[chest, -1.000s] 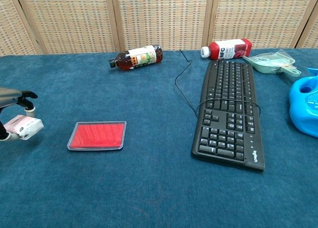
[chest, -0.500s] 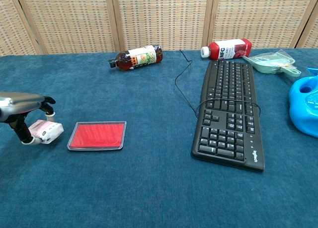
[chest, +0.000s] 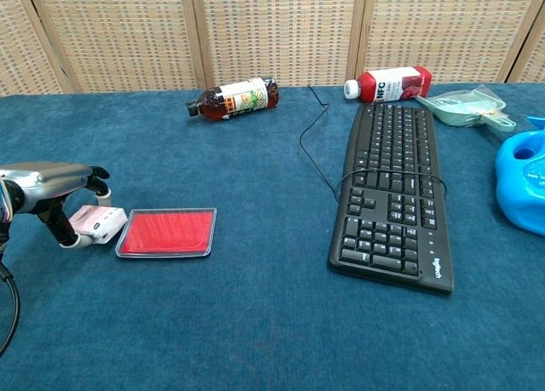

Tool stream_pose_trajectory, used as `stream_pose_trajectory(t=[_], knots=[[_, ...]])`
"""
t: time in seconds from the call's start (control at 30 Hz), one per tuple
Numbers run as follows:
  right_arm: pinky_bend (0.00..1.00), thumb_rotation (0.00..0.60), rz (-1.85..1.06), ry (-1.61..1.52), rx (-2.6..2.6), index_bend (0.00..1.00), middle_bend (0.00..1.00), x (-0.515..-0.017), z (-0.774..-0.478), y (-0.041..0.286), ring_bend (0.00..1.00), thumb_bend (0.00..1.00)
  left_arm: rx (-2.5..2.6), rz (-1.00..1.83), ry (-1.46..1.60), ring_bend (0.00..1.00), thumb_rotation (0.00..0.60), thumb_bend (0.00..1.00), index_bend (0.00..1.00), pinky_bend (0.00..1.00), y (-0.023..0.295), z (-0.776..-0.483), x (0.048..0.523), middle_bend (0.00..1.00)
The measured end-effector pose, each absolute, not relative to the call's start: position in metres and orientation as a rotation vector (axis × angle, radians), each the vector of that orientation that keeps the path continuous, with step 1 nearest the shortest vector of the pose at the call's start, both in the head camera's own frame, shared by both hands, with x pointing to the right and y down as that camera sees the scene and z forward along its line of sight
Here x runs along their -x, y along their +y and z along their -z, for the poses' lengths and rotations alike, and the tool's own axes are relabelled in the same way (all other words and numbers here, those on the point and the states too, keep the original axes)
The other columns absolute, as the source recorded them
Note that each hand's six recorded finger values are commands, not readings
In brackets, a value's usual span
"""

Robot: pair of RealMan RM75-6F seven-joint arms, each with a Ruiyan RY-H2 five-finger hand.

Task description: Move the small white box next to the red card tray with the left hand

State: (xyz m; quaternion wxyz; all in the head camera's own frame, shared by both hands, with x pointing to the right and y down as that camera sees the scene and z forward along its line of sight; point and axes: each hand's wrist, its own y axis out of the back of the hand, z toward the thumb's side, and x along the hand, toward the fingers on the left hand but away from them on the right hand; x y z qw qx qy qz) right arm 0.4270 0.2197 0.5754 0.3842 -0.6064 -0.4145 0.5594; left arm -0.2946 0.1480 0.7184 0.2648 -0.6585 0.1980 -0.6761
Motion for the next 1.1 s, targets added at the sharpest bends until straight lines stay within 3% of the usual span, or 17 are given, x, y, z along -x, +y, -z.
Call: stream_pose_trajectory(t=[0.07,0.17,0.53,0.83,1.1], knots=[[0.0,0.6,-1.423,-1.054,1.548,0.01,0.0,-0.426,-0.575,0.22,0.0,0.0,1.791,1.816,0.547,0.0,0.6,0.29,0.11,0.0,0.148,-0.719,0.294,0.0],[0.0,0.6,-1.421,-1.052,1.55,0.01,0.0,-0.426,-0.576,0.22,0.0,0.0,1.814,1.796,0.567,0.0,0.6,0.27,0.01,0.0,0.148,-0.719,0.293,0.0],[0.0,0.6,-1.416,-1.055,1.547,0.01,0.0,-0.425,-0.575,0.221,0.0,0.0,1.951,1.699,0.645,0.0,0.596,0.24,0.0,0.0,0.149,-0.707,0.289,0.0],[0.0,0.6,-1.415,-1.055,1.546,0.01,0.0,-0.425,-0.575,0.221,0.0,0.0,2.059,1.548,0.823,0.0,0.597,0.25,0.0,0.0,0.152,-0.676,0.296,0.0],[0.0,0.6,-1.414,-1.043,1.545,0.0,0.0,-0.423,-0.576,0.222,0.0,0.0,1.936,1.396,0.966,0.0,0.6,0.25,0.0,0.0,0.162,-0.641,0.331,0.0]])
